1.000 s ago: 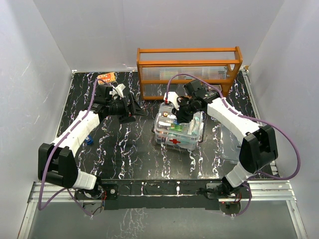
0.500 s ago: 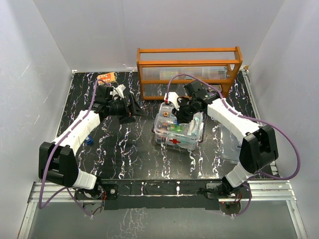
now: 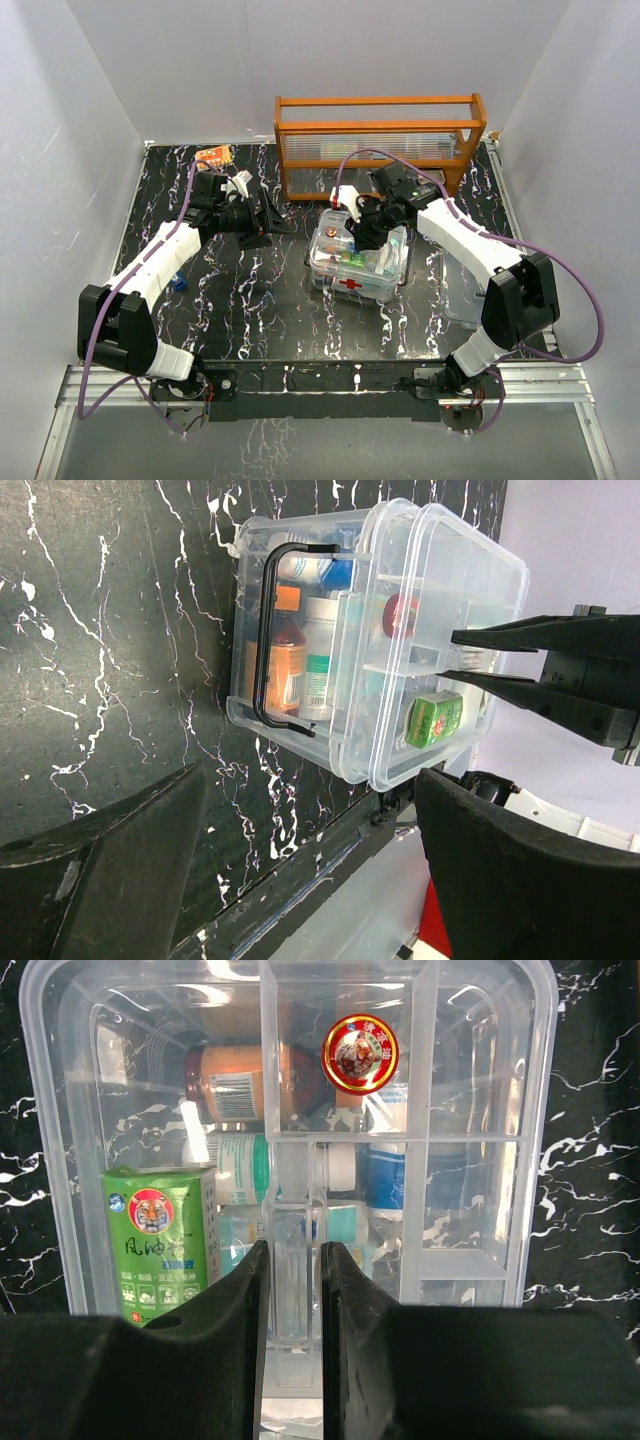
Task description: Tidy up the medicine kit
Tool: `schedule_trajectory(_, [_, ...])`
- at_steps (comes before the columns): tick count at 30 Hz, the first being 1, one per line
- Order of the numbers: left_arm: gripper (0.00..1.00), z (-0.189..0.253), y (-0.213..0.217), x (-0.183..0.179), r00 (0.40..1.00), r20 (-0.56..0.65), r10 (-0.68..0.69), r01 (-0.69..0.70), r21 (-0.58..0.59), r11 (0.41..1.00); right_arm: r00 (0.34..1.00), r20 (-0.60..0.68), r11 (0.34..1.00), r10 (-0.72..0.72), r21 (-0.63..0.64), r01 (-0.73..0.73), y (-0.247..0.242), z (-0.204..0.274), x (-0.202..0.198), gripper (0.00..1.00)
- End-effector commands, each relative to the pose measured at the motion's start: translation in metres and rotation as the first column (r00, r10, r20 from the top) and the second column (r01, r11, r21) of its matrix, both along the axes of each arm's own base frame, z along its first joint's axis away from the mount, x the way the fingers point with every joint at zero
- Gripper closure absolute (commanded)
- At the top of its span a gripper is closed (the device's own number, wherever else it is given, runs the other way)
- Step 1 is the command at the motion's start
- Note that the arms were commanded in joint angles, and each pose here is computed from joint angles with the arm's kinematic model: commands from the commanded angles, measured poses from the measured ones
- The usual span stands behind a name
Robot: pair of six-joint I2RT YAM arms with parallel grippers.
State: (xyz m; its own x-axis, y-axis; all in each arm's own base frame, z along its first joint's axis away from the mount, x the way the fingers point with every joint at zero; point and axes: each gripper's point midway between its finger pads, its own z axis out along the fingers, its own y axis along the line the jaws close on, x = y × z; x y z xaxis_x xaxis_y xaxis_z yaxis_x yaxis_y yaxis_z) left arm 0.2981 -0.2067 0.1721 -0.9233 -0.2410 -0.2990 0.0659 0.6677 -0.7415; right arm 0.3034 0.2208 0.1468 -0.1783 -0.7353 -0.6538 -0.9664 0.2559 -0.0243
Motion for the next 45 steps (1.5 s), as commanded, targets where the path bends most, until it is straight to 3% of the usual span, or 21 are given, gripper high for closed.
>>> schedule_trajectory(1, [0.17, 0.0, -0.001, -0.008, 1.0, -0.011, -0.013, 0.013, -0.003, 1.0, 1.0, -0.019, 0.998, 0.006, 0.063, -0.005, 0.007, 0.011, -0.011, 1.0])
schedule_trajectory(28, [0.17, -0.003, 0.0, -0.008, 1.0, -0.019, -0.016, 0.016, 0.009, 1.0, 0.999, -0.054, 1.0, -0.004, 0.0, 0.004, 0.001, -0.019, 0.001, 1.0])
schedule_trajectory(32, [0.16, -0.002, 0.001, -0.006, 1.0, -0.018, -0.012, 0.012, 0.017, 1.0, 0.997, -0.039, 0.998, -0.068, 0.004, 0.069, 0.0, -0.009, 0.006, 0.8])
schedule_trajectory(36, [0.16, -0.002, 0.003, -0.004, 1.0, -0.013, -0.008, 0.009, 0.035, 0.999, 0.977, -0.012, 0.976, -0.213, 0.048, 0.213, 0.0, 0.018, 0.021, 0.69])
schedule_trajectory(45, [0.15, 0.0, 0.007, -0.006, 1.0, -0.004, -0.001, 0.001, 0.061, 0.998, 0.957, 0.064, 0.954, -0.284, 0.117, 0.275, -0.009, 0.063, 0.018, 0.42])
